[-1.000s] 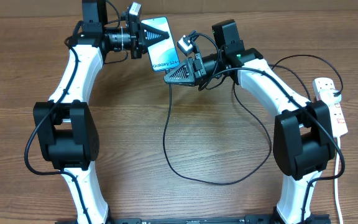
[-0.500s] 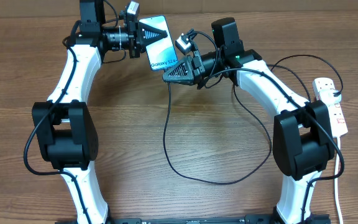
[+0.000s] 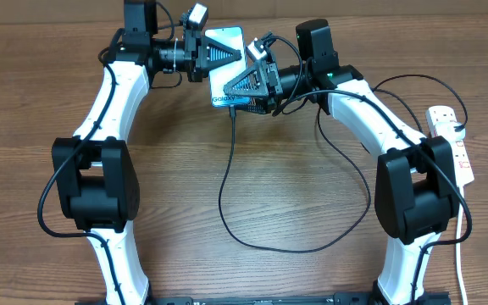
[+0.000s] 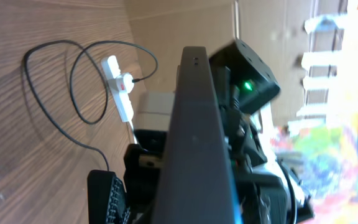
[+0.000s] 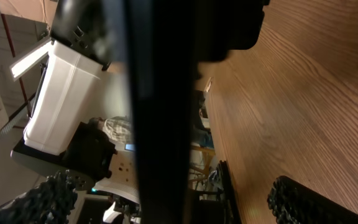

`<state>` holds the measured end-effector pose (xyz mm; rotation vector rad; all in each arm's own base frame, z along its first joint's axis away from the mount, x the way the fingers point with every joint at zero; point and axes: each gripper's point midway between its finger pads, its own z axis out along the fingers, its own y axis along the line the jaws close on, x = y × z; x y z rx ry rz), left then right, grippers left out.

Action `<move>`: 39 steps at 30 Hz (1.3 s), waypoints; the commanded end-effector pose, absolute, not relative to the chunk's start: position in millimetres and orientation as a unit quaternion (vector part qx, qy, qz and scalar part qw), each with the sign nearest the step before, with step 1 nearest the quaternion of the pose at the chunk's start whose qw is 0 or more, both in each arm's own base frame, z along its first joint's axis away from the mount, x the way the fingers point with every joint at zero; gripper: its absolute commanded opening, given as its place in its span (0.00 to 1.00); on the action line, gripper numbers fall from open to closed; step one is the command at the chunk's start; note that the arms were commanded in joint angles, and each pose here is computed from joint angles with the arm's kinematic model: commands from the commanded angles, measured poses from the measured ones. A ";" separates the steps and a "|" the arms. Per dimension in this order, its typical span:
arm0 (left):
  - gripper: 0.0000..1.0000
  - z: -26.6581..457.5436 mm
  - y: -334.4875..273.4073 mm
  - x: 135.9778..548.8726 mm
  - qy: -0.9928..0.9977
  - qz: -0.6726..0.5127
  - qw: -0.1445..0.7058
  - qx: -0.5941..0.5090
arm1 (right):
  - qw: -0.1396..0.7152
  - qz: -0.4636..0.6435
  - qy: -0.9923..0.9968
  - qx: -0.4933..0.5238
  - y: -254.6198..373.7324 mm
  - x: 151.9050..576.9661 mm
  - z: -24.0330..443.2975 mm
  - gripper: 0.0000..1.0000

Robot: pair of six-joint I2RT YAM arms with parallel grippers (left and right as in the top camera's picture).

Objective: Plug charger to phone and switch on socket
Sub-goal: 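Lower the phone with the plugged cable flat onto the table with both grippers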

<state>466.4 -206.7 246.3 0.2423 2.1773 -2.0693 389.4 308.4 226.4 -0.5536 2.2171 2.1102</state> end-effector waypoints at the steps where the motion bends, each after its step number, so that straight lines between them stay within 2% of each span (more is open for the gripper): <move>1: 0.04 271.6 -207.3 450.4 0.684 -0.701 0.109 0.167 | 0.042 0.678 0.710 -0.185 299.0 395.6 245.6 1.00; 14: 0.04 271.5 -207.9 450.0 0.669 -0.691 0.162 0.220 | 0.073 0.678 0.700 -0.213 291.0 397.5 244.7 1.00; 21: 0.04 251.2 -207.7 460.2 0.713 -0.660 0.160 0.175 | 0.103 0.632 0.752 -0.154 272.7 423.4 221.2 1.00; 25: 0.04 203.2 -198.1 468.4 0.800 -0.572 0.145 0.103 | 0.114 0.591 0.788 -0.126 247.7 430.9 196.8 1.00; 29: 0.04 139.4 -164.0 464.9 0.904 -0.414 0.106 0.020 | 0.111 0.502 0.852 -0.101 220.6 430.7 155.3 1.00; 35: 0.04 102.5 -130.1 450.6 0.957 -0.276 0.082 0.021 | 0.098 0.354 0.928 -0.059 184.3 430.8 107.2 1.00; 39: 0.04 86.7 -117.0 445.8 0.977 -0.198 0.075 0.023 | 0.087 0.307 0.947 -0.045 170.2 427.2 94.9 1.00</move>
